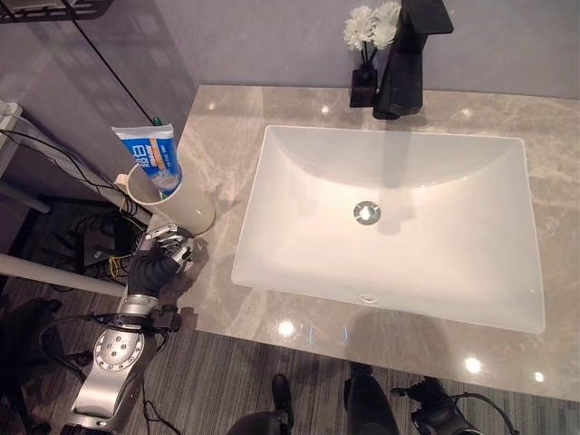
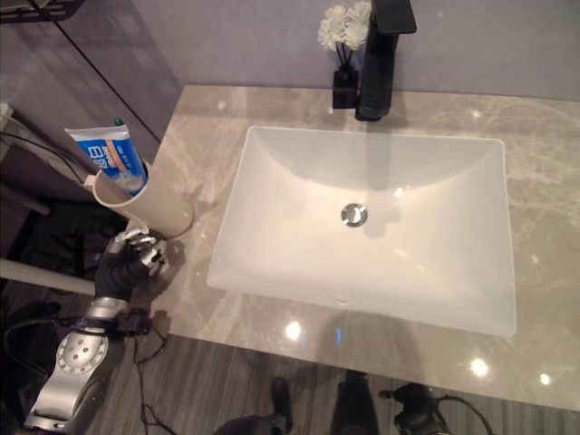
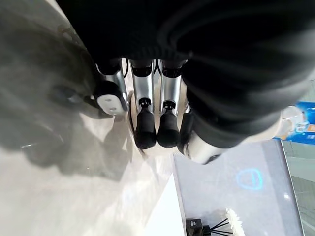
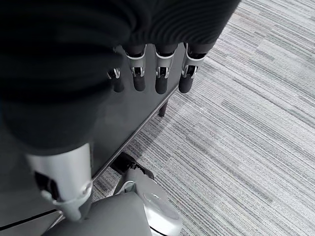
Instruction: Put brush and paste in cup on sink, flatten towel.
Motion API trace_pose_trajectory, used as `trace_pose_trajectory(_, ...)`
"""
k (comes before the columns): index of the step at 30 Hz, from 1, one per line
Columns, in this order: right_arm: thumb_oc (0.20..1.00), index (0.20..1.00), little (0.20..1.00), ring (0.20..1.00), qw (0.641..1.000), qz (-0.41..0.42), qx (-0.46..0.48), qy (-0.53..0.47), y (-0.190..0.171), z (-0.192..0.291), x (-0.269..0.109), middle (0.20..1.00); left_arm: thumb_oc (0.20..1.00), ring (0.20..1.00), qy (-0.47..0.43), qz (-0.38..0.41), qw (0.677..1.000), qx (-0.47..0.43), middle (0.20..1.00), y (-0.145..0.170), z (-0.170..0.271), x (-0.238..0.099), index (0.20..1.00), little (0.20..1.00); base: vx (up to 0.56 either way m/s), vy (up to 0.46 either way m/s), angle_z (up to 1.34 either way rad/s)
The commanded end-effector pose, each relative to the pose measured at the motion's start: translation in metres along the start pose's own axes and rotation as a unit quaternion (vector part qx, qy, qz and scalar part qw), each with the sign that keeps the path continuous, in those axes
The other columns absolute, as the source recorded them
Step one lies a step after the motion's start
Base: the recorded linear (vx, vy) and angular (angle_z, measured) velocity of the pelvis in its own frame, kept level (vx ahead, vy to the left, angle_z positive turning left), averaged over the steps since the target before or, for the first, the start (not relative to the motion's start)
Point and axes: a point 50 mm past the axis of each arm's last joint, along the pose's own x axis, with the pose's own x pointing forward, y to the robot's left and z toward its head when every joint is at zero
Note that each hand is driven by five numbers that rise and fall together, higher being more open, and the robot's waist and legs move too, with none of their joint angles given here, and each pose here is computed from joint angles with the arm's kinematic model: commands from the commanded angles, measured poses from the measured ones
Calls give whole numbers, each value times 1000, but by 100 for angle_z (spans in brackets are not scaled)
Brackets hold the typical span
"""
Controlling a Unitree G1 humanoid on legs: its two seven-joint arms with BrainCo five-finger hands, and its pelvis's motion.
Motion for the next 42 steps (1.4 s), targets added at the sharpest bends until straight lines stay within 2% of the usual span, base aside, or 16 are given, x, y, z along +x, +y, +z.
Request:
trace_pose_trajectory(1,1000,1000,1000,1000,1000,0,10,-26,4,20,2,1000,200,200,-21,32,999,35,200,16,7,6,200,200,0,0,0)
trace_pose_trajectory(33,1000,1000,1000,1000,999,-4,12,-38,3,24,2,1000,200,200,-92,80,990,73,200,28,35,55,200,200,3,3,-2)
trace_pose_trajectory(42,1000,1000,1000,1000,999,-4,17,-27,2,18,2,1000,200,200,-59,83,993,52,200,34,21,38,200,200,0,0,0)
